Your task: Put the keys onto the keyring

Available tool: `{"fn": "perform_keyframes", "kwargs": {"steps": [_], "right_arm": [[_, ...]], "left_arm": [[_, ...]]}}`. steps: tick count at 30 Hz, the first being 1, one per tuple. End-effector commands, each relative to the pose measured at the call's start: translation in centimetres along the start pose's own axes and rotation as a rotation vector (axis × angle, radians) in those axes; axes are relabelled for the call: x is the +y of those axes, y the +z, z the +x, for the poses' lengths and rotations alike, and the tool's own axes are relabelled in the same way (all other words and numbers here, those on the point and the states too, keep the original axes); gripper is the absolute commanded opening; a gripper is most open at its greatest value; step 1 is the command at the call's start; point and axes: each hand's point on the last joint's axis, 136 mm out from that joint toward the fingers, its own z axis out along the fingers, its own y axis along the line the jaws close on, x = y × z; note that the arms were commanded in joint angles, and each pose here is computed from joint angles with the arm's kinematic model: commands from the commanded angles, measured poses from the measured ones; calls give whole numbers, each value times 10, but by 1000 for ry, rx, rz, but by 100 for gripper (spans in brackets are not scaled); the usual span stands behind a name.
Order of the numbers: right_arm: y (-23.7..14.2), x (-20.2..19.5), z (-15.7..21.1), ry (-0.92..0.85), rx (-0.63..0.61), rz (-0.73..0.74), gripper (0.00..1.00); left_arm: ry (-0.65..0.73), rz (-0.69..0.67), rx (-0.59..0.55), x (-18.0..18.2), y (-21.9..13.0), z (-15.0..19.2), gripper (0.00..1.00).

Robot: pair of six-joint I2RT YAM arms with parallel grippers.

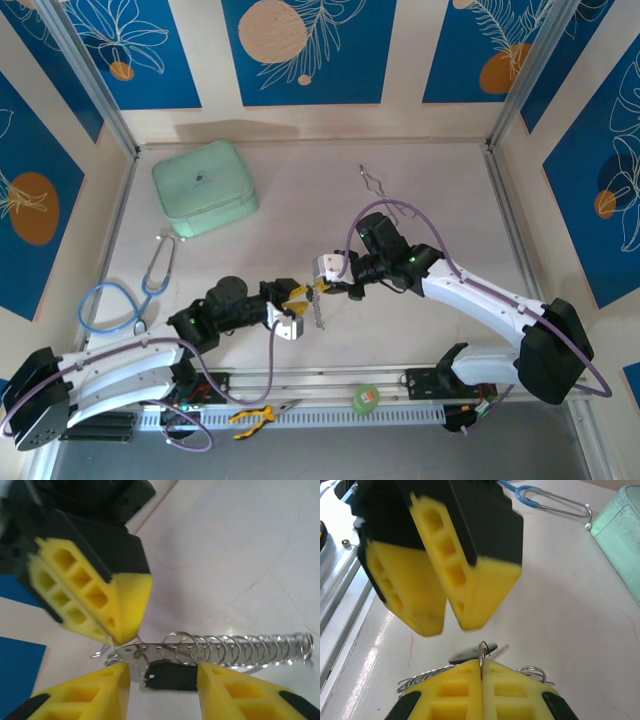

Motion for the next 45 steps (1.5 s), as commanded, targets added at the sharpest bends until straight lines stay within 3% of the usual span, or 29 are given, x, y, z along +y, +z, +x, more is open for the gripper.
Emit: {"fn": "perform_keyframes", "kwargs": {"steps": [1,8,16,28,31,40,45], "right_arm": [[-3,-2,-8,-6,-39,6,0],[-5,0,-10,-20,-53,2,0],[-1,5,-9,-39,-38,-10,0],[0,10,-12,-53,-38,-20,0],[0,10,-12,-55,-36,-22,0],[2,13,-10,-61,-22,-31,0],[3,13,-10,-64,-18,-35,0]], "left_arm": [[-145,-47,8,8,-11,-2,42],[-547,-118,156,29,-20,16,44],[-719,22,105,26,-7,7,47],[-771,118,36,22,13,0,39],[-765,115,26,23,14,-1,34],[-746,97,12,25,15,-1,33],[-741,107,3,24,15,-3,27]]}}
